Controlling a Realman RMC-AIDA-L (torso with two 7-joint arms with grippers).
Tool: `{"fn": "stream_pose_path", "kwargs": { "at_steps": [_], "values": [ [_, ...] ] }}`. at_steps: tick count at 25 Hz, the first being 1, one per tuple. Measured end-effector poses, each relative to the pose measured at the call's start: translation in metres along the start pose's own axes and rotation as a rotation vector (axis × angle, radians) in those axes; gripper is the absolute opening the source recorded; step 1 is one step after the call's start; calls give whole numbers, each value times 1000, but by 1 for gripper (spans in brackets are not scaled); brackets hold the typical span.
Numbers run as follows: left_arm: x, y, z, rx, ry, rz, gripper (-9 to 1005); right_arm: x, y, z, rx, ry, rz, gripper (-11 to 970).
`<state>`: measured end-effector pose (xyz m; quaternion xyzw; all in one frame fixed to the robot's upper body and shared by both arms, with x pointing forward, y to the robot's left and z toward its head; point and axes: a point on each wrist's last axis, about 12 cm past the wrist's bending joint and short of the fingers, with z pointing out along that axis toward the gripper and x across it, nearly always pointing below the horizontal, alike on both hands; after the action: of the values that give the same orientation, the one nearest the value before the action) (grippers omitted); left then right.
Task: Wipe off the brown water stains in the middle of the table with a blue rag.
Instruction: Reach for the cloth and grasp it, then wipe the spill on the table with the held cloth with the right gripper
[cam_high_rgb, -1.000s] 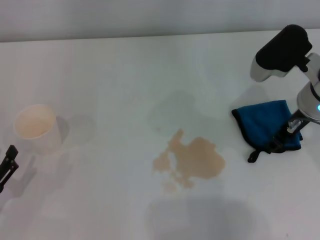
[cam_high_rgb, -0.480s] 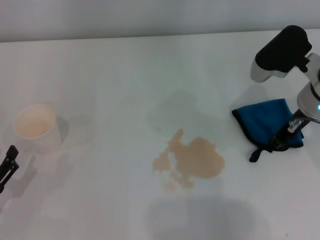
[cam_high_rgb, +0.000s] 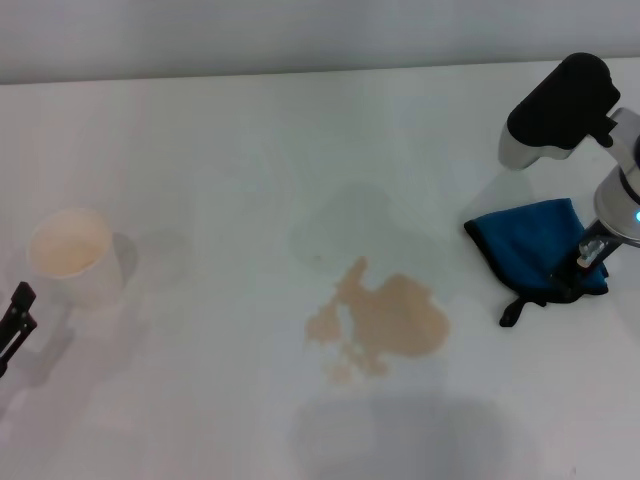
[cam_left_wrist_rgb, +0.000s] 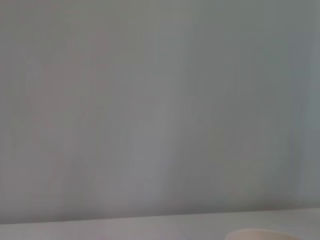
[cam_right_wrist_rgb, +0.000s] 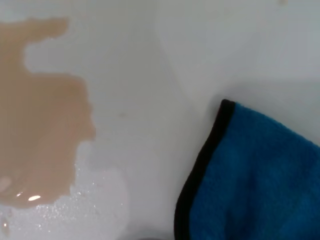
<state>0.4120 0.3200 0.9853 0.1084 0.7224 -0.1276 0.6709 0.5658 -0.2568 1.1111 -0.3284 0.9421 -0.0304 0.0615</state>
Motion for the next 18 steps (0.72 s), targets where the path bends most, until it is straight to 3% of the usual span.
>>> {"fn": "stream_pose_path", "kwargs": {
  "at_steps": [8, 18],
  "values": [
    [-1, 2, 1, -11, -7, 2, 878, -7, 10, -3, -10, 0, -47, 11],
    [-2, 2, 2, -11, -8, 5, 877, -29, 49, -5, -110, -21, -183, 11]
  ]
}}
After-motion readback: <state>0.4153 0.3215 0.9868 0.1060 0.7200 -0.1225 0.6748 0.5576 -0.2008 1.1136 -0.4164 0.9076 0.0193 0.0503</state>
